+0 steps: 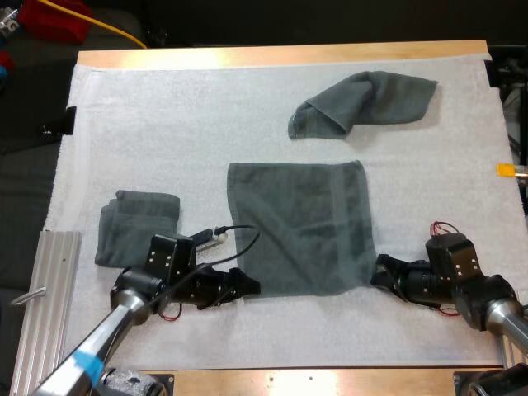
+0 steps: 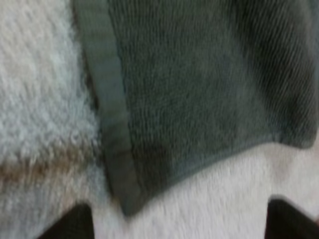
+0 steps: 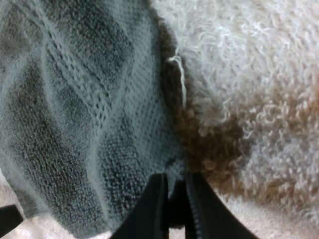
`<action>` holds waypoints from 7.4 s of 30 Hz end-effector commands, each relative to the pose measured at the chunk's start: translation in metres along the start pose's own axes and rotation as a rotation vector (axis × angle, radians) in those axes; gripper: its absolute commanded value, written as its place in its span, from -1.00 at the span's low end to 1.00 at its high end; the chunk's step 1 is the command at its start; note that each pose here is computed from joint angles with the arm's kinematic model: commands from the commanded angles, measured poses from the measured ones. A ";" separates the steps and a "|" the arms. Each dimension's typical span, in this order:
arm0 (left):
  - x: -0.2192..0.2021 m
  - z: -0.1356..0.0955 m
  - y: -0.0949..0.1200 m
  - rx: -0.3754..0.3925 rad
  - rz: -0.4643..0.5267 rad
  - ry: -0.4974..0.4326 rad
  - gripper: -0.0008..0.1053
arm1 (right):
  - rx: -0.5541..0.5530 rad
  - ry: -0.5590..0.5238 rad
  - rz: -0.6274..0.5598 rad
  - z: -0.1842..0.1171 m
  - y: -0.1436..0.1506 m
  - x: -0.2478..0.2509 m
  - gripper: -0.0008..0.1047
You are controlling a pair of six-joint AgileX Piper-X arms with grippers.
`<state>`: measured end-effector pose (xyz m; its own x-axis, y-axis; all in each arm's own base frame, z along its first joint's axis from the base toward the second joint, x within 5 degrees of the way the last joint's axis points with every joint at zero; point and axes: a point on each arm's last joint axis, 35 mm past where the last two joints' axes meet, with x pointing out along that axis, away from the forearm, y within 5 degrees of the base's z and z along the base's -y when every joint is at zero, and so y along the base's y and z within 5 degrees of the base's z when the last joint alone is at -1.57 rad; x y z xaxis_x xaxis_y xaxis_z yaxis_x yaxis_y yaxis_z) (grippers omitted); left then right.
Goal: Pick towel from pile, fold and stack
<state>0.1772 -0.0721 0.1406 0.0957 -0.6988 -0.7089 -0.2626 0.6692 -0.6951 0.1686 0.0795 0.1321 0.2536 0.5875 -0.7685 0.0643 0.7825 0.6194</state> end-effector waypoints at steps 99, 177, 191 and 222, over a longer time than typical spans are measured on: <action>-0.019 0.030 -0.017 0.122 -0.125 -0.008 -0.98 | 0.178 -0.198 0.189 0.004 0.050 0.009 -0.96; -0.035 0.095 -0.070 0.354 -0.059 -0.279 0.32 | -0.090 -0.414 0.134 0.084 0.044 0.010 0.51; -0.074 0.055 -0.085 0.433 -0.038 -0.281 0.32 | -0.192 -0.342 0.056 0.062 0.050 -0.024 0.51; -0.131 -0.029 -0.091 0.492 -0.031 -0.273 0.32 | -0.301 -0.270 -0.019 0.029 0.051 -0.064 0.51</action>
<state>0.1617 -0.0495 0.2974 0.3593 -0.6650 -0.6547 0.2067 0.7409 -0.6390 0.1828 0.0772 0.2163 0.4978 0.5350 -0.6827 -0.2022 0.8370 0.5085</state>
